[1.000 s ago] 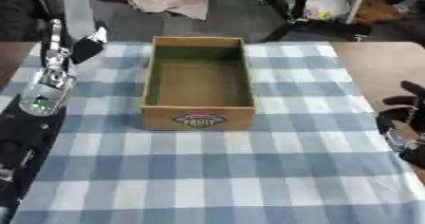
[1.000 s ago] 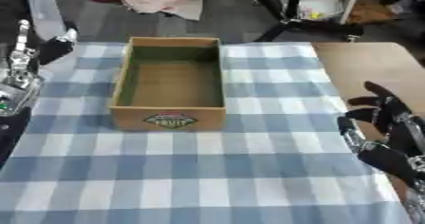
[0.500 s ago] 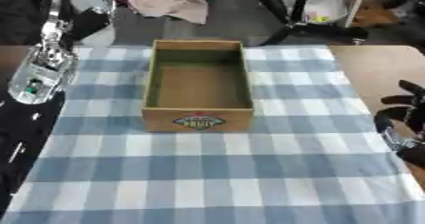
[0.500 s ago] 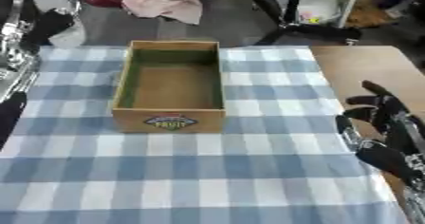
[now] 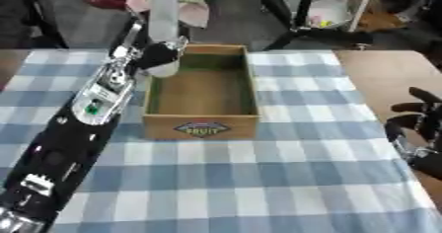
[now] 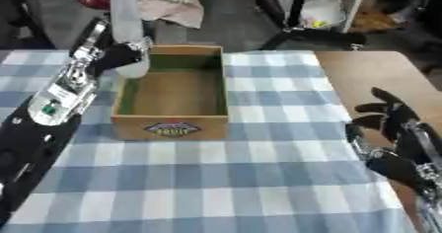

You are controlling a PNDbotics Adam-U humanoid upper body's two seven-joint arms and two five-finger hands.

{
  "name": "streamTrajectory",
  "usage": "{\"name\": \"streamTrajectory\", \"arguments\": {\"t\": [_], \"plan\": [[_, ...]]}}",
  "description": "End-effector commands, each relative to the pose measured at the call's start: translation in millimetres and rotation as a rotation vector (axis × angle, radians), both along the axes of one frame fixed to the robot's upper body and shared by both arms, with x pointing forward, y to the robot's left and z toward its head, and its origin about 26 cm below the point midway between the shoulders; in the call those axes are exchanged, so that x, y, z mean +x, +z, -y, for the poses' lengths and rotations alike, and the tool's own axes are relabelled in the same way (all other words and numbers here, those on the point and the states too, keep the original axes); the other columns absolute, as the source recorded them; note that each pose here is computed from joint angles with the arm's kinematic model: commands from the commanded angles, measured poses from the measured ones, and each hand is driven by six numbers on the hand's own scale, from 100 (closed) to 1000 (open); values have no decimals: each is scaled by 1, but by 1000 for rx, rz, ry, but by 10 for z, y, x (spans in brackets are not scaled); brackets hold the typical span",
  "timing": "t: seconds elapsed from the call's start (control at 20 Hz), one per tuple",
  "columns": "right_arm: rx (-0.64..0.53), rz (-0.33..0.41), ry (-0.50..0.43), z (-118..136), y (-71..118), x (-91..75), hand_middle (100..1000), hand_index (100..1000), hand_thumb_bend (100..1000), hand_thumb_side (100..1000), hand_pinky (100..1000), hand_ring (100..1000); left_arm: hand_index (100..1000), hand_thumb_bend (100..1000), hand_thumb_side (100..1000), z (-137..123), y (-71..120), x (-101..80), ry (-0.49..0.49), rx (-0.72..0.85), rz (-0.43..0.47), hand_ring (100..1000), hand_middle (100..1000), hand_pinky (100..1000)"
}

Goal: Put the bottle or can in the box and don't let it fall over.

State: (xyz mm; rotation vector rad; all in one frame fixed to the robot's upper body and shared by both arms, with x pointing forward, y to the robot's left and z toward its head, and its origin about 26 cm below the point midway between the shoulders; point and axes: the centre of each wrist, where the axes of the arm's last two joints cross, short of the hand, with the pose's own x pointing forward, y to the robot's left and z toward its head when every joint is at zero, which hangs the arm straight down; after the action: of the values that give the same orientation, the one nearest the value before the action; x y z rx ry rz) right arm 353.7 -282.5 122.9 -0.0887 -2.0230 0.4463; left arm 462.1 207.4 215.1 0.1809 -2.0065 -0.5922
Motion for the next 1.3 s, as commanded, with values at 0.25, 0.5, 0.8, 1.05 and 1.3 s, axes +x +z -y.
{"name": "streamTrajectory", "arguments": {"t": [0.25, 0.5, 0.8, 1.05, 1.3], "plan": [[-3, 22, 16, 3, 83, 18, 711, 953, 245, 180, 809, 682, 558, 315, 100, 188, -168, 21, -91, 48, -44, 703, 375, 859], [-3, 21, 14, 11, 77, 17, 711, 953, 242, 180, 809, 682, 752, 938, 497, 51, -324, 17, -36, 128, -18, 811, 559, 919], [-3, 23, 6, 34, 77, 13, 712, 954, 239, 181, 810, 682, 849, 992, 539, -245, -275, -82, 67, 175, 71, 853, 683, 951], [-3, 18, -11, 82, 56, -3, 712, 955, 236, 181, 811, 682, 851, 960, 542, -588, -90, -296, 190, 133, 144, 858, 688, 951], [3, 13, -28, 119, 21, -23, 712, 955, 232, 182, 812, 683, 856, 929, 551, -944, 16, -618, 350, 70, 169, 859, 699, 950]]}}
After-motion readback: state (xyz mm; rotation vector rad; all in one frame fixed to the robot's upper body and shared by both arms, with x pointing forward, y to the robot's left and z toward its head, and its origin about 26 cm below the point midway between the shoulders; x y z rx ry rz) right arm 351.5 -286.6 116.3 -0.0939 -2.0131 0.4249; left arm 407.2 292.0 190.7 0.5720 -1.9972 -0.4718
